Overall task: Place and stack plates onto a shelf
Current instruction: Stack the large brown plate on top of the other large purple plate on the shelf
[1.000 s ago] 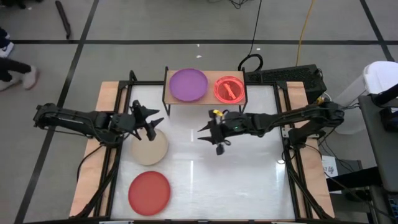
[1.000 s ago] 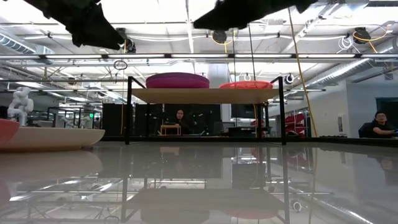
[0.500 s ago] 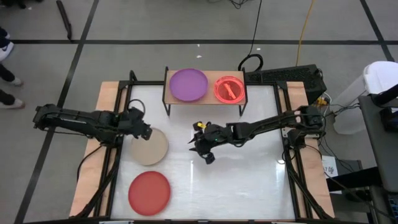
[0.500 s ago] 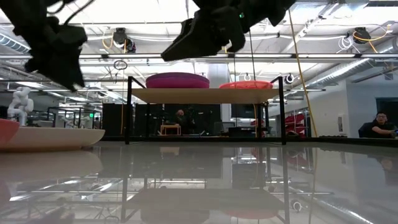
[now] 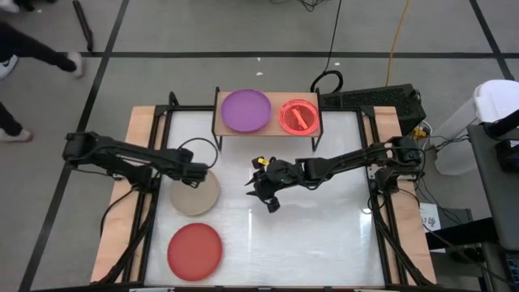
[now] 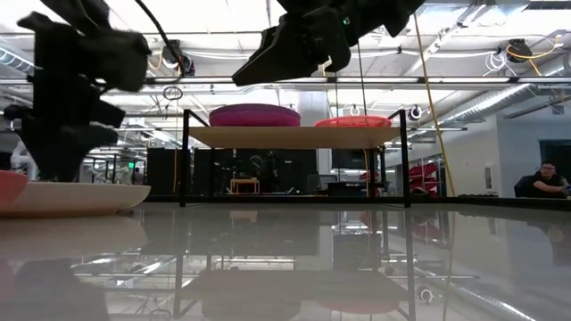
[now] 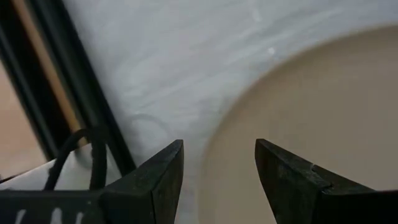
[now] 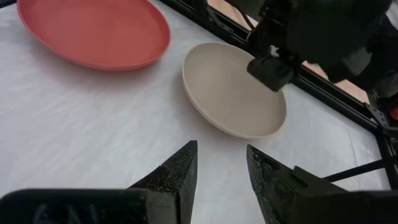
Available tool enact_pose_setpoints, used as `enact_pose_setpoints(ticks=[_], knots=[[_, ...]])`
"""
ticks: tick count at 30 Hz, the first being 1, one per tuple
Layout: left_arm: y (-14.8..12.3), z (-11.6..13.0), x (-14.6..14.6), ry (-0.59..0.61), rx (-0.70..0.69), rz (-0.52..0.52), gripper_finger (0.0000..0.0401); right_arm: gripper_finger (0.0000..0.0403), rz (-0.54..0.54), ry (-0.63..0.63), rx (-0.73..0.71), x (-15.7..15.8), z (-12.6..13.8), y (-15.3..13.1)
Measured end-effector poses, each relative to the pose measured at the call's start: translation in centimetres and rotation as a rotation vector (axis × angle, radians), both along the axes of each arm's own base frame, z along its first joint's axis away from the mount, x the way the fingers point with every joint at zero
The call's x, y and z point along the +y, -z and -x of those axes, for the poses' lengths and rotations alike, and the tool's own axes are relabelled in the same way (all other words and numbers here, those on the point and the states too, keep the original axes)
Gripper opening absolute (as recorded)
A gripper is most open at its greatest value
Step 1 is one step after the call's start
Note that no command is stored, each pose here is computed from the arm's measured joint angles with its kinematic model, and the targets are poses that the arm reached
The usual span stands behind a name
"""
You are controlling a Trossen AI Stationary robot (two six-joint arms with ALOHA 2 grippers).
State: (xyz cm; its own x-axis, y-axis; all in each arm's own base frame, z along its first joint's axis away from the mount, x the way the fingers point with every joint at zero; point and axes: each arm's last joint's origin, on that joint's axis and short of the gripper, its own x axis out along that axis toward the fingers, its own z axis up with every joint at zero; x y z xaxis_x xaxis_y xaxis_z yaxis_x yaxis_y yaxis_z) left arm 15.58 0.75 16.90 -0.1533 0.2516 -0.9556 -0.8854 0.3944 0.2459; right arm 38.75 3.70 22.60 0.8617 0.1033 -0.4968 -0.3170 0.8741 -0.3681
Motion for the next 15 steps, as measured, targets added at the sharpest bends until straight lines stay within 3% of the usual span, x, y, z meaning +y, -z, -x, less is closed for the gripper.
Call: enact_pose_setpoints(ticks=[4, 9, 15], knots=[[1.2, -0.5, 0.7, -0.028, 0.086, 0.01, 0.0204, 0.0123, 0.0, 0.0, 0.0, 0.0, 0.0, 0.0], [2.3, -1.1, 1.0, -0.026, 0.127, 0.099, 0.0204, 0.0123, -0.001, 0.0, 0.0, 0.0, 0.0, 0.0], [2.7, -3.7, 1.1, 0.09, -0.115, 0.133, 0.0204, 0.0123, -0.001, 0.0, -0.001, 0.0, 0.0, 0.0]])
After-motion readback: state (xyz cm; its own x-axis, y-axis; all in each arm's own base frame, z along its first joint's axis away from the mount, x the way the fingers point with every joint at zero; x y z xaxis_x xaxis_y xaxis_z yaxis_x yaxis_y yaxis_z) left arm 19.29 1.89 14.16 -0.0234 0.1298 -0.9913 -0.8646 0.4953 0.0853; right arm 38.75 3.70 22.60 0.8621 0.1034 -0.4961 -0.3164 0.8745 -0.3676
